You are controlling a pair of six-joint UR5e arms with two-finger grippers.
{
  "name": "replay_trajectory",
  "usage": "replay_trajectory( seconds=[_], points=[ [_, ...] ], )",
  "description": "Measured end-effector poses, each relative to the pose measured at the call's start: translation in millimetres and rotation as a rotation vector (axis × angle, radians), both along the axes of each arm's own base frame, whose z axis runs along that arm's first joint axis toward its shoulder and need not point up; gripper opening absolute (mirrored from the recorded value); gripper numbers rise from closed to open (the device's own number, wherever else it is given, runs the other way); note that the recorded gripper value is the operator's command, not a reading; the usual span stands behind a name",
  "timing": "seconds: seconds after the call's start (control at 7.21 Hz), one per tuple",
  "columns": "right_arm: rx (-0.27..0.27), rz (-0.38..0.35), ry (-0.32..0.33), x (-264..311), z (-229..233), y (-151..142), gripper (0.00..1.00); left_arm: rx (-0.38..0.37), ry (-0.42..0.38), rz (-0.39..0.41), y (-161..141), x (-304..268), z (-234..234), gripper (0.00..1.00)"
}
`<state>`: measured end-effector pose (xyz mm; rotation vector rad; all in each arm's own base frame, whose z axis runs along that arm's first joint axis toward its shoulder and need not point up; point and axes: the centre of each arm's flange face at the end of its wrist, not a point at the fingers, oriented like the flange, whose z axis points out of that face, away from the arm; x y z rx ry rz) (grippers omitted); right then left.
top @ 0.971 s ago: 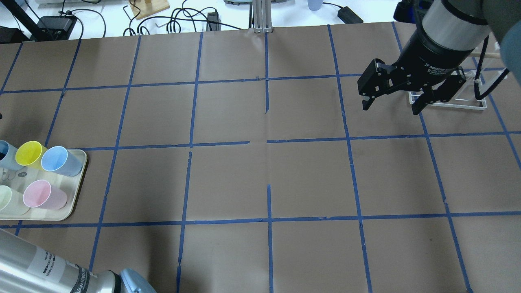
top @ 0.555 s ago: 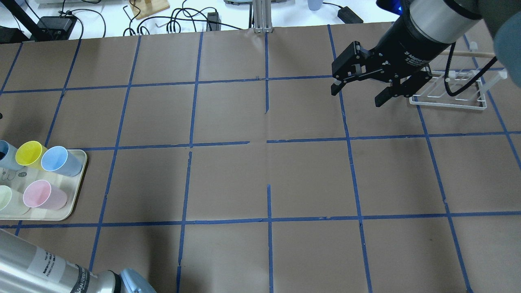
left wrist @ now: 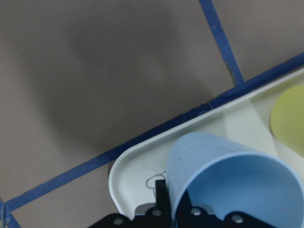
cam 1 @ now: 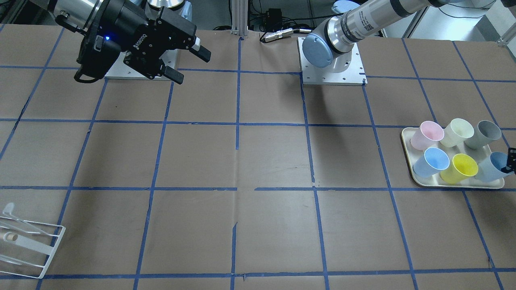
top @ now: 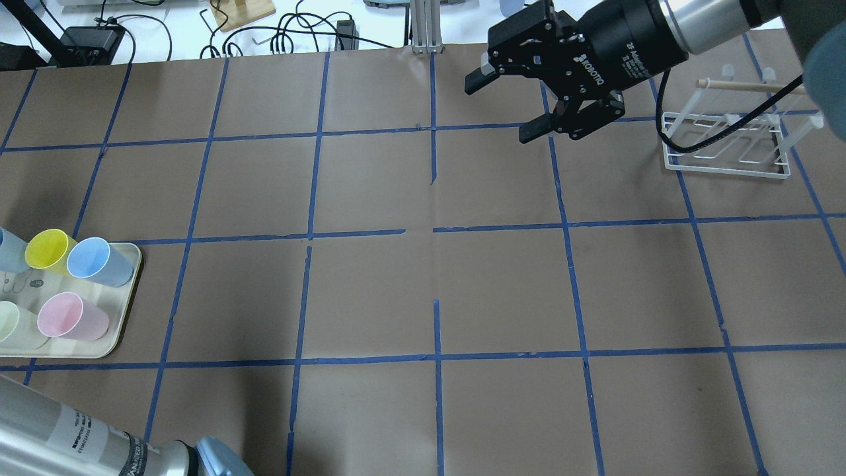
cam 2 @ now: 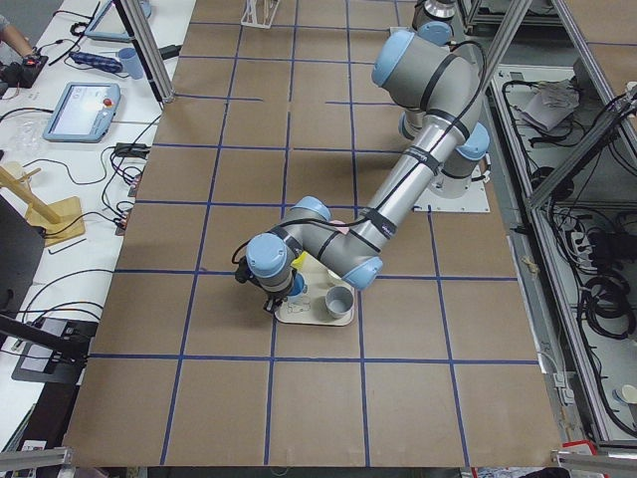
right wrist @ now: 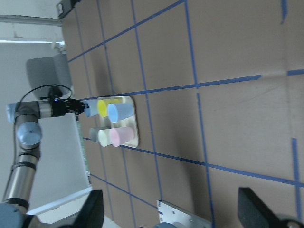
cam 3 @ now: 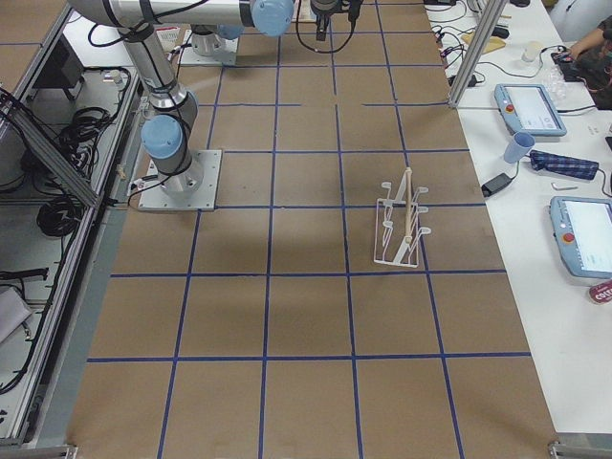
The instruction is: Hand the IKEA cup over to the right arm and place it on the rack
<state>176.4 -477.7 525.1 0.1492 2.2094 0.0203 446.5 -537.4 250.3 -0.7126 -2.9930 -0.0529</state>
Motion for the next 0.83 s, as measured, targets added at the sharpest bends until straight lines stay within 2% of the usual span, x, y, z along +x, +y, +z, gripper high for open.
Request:
replay_trajectory(
  seconds=[0.28,0.55,0.69,0.83],
  points=[
    [0.042,-0.026,-0.212,2.4,-17.0,-5.9,1.0,0.021,0.022,-0.045,-8.8,-40.3,62.8,0.0],
    [0.076,-0.084,-0.409,-9.0,-45.6,-9.4,1.0,0.073,0.076,-0.088,-17.8,-116.1,144.5,0.0],
    [0.091,-0.113,-0.485,-14.1,-55.7,-9.7,1.0,0.103,0.109,-0.045,-13.7,-156.5,174.4,0.0],
    [0.109,-0.132,-0.526,-16.9,-64.0,-9.2,1.0,0.126,0.171,0.023,-4.2,-197.8,198.9,0.0]
  ],
)
